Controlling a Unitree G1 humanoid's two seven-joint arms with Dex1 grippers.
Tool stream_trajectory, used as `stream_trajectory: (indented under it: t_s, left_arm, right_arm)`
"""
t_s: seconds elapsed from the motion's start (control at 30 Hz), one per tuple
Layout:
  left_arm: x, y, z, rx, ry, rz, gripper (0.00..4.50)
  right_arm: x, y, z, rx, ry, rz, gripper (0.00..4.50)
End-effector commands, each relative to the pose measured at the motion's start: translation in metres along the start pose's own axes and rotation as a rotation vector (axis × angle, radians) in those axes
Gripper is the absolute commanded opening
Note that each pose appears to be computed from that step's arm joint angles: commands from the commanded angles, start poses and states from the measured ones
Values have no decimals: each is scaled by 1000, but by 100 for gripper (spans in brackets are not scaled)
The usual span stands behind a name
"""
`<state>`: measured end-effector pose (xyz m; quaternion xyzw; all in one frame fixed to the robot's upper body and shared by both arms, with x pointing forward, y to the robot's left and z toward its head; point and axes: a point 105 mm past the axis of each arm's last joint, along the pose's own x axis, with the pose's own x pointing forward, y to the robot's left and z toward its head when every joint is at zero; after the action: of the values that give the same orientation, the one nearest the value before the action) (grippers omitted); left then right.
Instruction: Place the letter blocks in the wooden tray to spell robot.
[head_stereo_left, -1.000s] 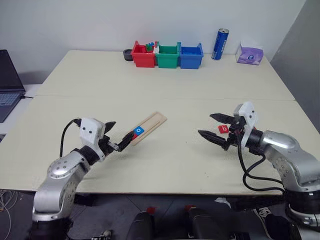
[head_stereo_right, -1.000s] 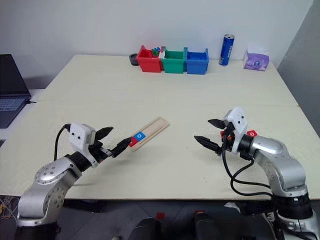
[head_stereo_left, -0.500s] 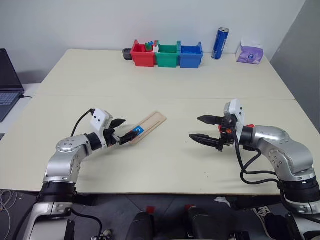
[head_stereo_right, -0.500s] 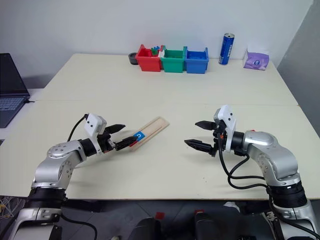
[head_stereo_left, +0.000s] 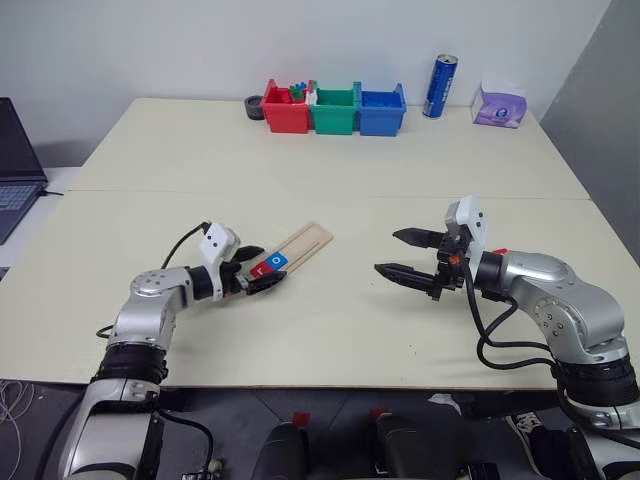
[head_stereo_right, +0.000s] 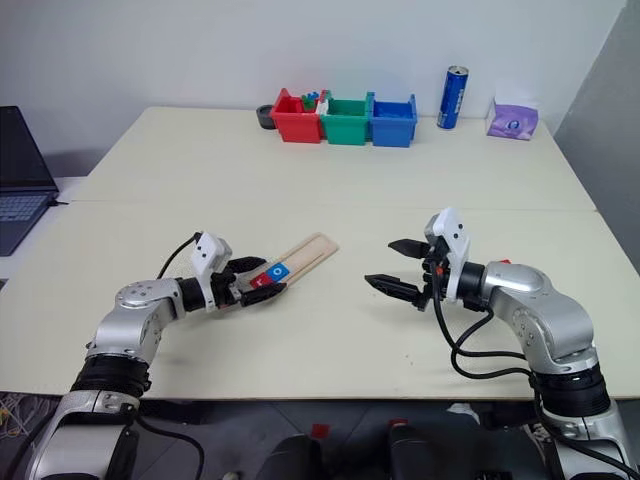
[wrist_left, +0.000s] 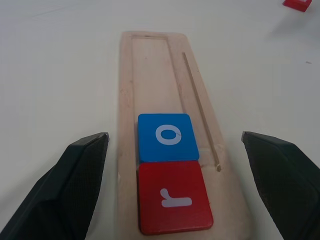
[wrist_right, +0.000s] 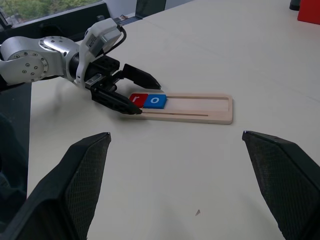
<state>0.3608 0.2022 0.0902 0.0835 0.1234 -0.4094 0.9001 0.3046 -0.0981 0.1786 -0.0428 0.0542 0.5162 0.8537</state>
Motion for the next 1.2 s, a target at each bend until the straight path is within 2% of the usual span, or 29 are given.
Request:
stream_trajectory:
  t_s: [0.03, 0.4, 0.43, 0.53, 0.8, 0.9, 1.1, 1.2]
  left_arm:
    - [2, 0, 5, 41, -7, -16, 450]
    - [6, 0, -16, 48, 41, -16, 450]
    - [6, 0, -17, 47, 39, -16, 411]
    - [5, 1, -18, 43, 35, -16, 338]
    - [6, 0, -18, 66, 41, -29, 338]
    - [12, -13, -9, 104, 15, -105, 338]
    - [18, -73, -3, 237, 26, -429, 338]
    - [18, -85, 3, 284, 25, -530, 338]
  right_arm:
    - [-3, 3, 16, -32, -54, 0, 448]
    - [-2, 5, 18, -29, -53, 1, 448]
    - [-2, 5, 18, -29, -54, 1, 450]
    - [-2, 5, 18, -29, -54, 1, 450]
    - [-1, 5, 18, -29, -58, -3, 450]
    - [-4, 5, 18, -34, -54, -6, 450]
    - [-19, 6, 5, -53, 2, -1, 450]
    - [-23, 5, 1, -53, 11, -10, 450]
